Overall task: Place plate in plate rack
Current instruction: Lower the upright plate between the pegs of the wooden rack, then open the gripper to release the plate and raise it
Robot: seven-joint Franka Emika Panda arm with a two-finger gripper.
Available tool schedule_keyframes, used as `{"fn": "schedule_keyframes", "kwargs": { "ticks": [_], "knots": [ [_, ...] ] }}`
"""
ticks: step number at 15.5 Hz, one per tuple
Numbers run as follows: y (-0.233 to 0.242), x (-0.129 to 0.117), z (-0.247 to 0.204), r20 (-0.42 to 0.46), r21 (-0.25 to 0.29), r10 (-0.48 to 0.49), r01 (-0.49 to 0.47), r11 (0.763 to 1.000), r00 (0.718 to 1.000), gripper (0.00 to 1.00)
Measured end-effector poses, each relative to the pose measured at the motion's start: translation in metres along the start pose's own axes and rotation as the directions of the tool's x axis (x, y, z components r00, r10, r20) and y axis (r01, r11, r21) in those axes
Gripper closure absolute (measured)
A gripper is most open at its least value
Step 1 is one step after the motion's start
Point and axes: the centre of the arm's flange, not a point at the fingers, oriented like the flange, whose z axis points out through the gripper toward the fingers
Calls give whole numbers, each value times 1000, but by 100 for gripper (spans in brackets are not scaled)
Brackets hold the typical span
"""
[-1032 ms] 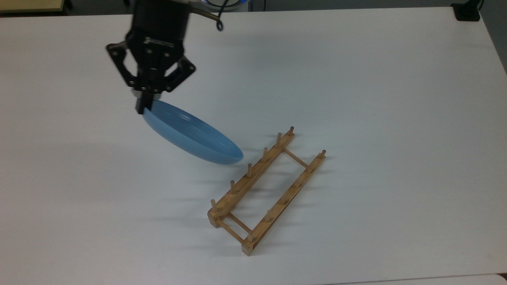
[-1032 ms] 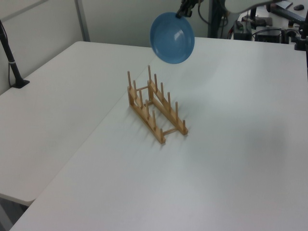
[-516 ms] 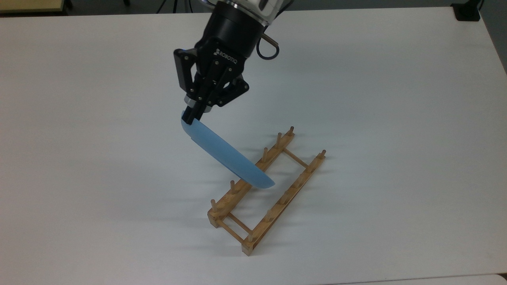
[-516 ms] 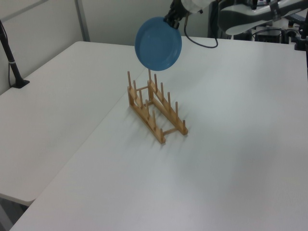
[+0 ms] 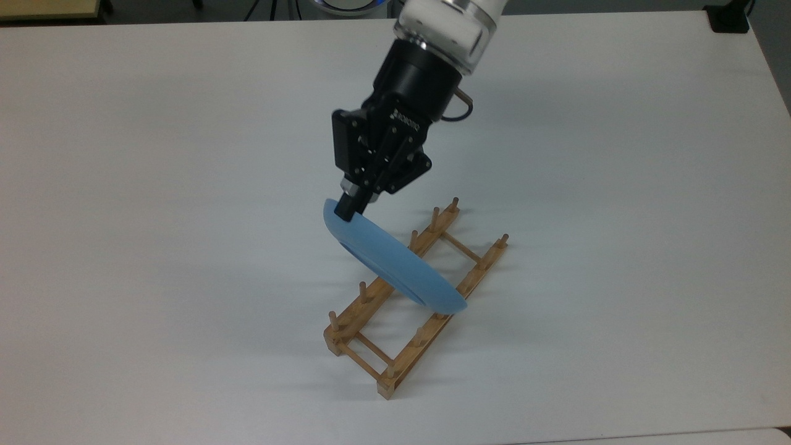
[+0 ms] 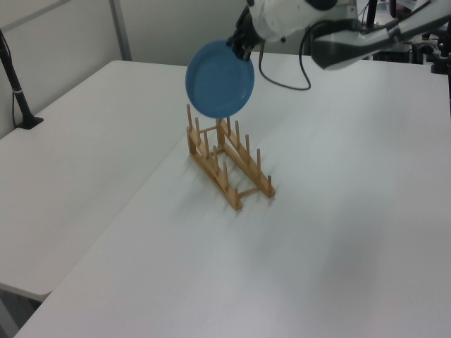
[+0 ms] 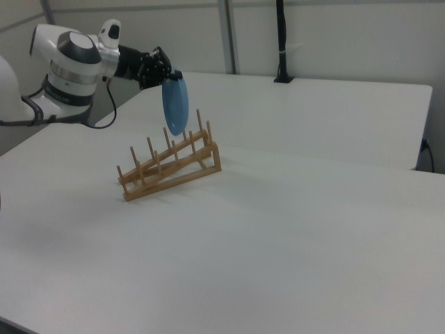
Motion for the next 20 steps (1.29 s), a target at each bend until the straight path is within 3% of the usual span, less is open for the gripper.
{"fn": "schedule_keyframes", "kwargs": {
  "ticks": [4,14,17,20],
  "knots": [
    [-25,-1,17,4,-22,-23,23,999,1000,95],
    [-48,4,17,-4,-14,-56,56,998,998,94],
    [-57,0,24,8,-8,-56,56,998,998,87],
    [-70,-5,33,22,-2,-34,34,999,999,57]
  ]
}}
